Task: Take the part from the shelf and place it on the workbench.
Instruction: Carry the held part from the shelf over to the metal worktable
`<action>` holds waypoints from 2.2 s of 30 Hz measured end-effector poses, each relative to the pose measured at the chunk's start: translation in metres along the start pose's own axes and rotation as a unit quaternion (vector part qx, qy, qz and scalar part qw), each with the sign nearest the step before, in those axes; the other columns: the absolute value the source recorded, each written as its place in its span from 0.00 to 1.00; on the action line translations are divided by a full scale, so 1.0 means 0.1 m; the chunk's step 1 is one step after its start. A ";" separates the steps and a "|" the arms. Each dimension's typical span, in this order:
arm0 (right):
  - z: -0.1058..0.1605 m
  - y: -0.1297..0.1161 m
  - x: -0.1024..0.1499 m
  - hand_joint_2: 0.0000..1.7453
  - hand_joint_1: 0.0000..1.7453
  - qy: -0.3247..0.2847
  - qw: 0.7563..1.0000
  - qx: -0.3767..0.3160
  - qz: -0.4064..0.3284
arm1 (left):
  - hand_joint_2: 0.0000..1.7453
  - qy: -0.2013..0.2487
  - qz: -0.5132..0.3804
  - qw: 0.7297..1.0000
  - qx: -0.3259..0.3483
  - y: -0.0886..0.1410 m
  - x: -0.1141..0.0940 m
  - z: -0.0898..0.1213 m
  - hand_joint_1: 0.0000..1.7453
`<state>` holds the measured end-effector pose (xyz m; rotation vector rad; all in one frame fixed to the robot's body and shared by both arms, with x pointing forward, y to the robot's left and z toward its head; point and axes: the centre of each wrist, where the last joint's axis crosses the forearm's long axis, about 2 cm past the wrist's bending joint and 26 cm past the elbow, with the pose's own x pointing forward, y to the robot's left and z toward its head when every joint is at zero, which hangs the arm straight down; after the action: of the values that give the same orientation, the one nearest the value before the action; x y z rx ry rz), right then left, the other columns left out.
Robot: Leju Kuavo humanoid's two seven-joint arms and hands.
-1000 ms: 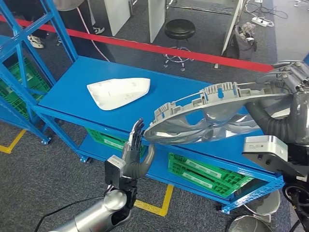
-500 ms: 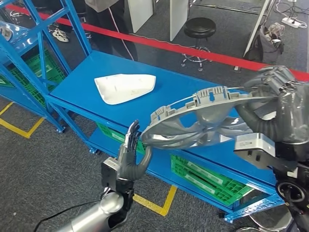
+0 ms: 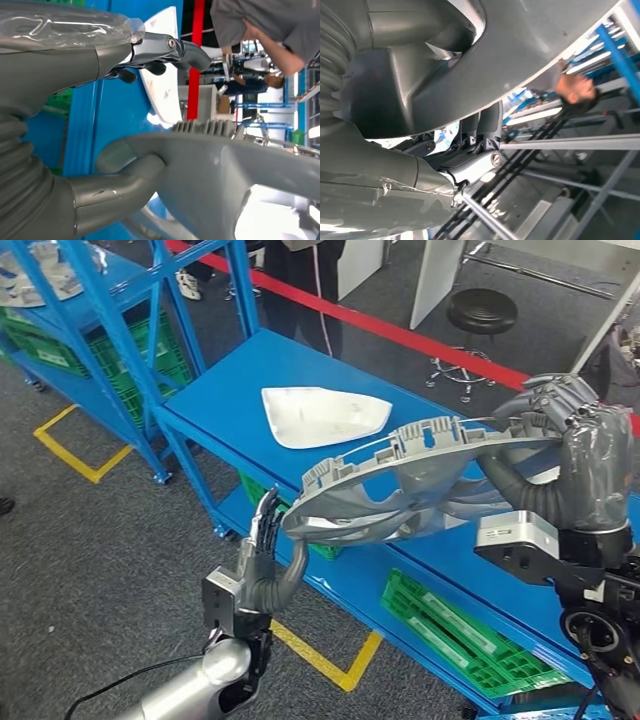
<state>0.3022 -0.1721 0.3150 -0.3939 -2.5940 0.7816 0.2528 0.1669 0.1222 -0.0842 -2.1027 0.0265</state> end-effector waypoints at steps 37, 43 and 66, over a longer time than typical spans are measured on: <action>0.03 0.03 -0.06 1.00 1.00 0.015 1.000 0.005 0.004 | 1.00 -0.014 0.011 1.000 -0.019 -0.05 0.02 -0.03 0.00; 0.01 0.02 -0.06 1.00 1.00 0.014 1.000 0.003 0.006 | 1.00 -0.014 0.013 1.000 -0.019 -0.06 0.02 -0.03 0.00; 0.05 0.01 -0.10 1.00 1.00 0.024 1.000 -0.002 0.009 | 1.00 -0.016 0.021 0.999 -0.020 -0.09 0.03 -0.07 0.00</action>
<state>0.3089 -0.1768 0.3077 -0.4333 -2.5510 0.7628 0.2566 0.1577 0.1290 -0.1535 -2.1345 0.0104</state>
